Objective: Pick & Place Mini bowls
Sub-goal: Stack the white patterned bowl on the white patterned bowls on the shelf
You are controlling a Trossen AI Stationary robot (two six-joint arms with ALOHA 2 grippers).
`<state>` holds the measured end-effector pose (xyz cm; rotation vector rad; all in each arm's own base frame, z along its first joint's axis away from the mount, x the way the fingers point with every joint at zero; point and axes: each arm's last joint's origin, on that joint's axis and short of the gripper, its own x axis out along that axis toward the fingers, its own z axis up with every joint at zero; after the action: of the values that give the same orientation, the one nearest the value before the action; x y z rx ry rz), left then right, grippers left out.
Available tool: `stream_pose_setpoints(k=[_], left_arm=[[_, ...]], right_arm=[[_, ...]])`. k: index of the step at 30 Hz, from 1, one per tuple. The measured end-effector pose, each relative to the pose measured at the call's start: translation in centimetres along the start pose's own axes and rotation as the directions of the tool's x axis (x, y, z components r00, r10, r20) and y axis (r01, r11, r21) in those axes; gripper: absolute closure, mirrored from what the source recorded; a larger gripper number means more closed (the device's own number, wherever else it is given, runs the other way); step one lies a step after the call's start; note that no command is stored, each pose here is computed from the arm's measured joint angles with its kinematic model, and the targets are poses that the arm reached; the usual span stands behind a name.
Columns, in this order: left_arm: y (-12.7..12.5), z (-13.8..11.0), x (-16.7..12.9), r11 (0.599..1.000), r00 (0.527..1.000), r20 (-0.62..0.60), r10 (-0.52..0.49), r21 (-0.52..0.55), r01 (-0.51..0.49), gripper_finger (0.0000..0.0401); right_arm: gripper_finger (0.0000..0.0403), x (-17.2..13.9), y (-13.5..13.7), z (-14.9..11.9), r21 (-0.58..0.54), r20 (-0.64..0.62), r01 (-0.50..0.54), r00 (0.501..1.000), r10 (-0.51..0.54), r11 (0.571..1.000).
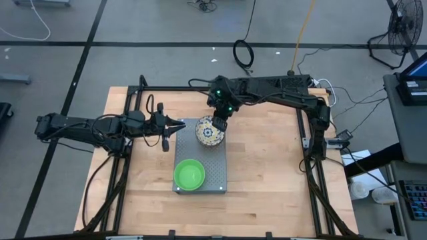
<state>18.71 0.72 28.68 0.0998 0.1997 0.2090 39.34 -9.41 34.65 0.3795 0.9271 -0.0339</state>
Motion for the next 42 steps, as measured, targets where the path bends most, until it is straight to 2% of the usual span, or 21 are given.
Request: stream_pose_setpoints(k=[6, 16, 23, 32, 36, 42], left_arm=[[0.0, 0.0, 0.0, 1.0, 1.0, 0.0, 0.0, 0.0, 0.0, 0.0355], [0.0, 0.0, 0.0, 1.0, 1.0, 0.0, 0.0, 0.0, 0.0, 0.0354], [0.0, 0.0, 0.0, 1.0, 1.0, 0.0, 0.0, 0.0, 0.0, 0.0354], [0.0, -0.1, 0.0, 1.0, 1.0, -0.015, -0.002, 0.004, 0.002, 0.0354], [0.0, -0.1, 0.0, 1.0, 1.0, -0.015, -0.002, 0.004, 0.002, 0.0354], [0.0, -0.1, 0.0, 1.0, 1.0, -0.015, -0.001, 0.004, 0.001, 0.0354]], right_arm=[[0.0403, 0.0, 0.0, -0.1, 0.003, -0.012, 0.001, 1.0, -0.001, 1.0], [0.0402, 1.9, -0.7, -1.3, 0.018, -0.051, 0.0, 0.999, 0.001, 1.0], [0.0384, 2.2, -0.7, -1.2, 0.02, -0.032, -0.003, 0.999, 0.003, 1.0], [0.0376, 0.8, -0.2, -0.9, 0.009, 0.025, -0.003, 1.0, 0.002, 1.0], [0.036, -0.2, 0.6, -0.7, -0.031, 0.082, 0.055, 0.995, -0.053, 0.998], [0.0315, -1.0, 2.0, -0.4, -0.089, 0.167, 0.114, 0.981, -0.098, 0.989]])
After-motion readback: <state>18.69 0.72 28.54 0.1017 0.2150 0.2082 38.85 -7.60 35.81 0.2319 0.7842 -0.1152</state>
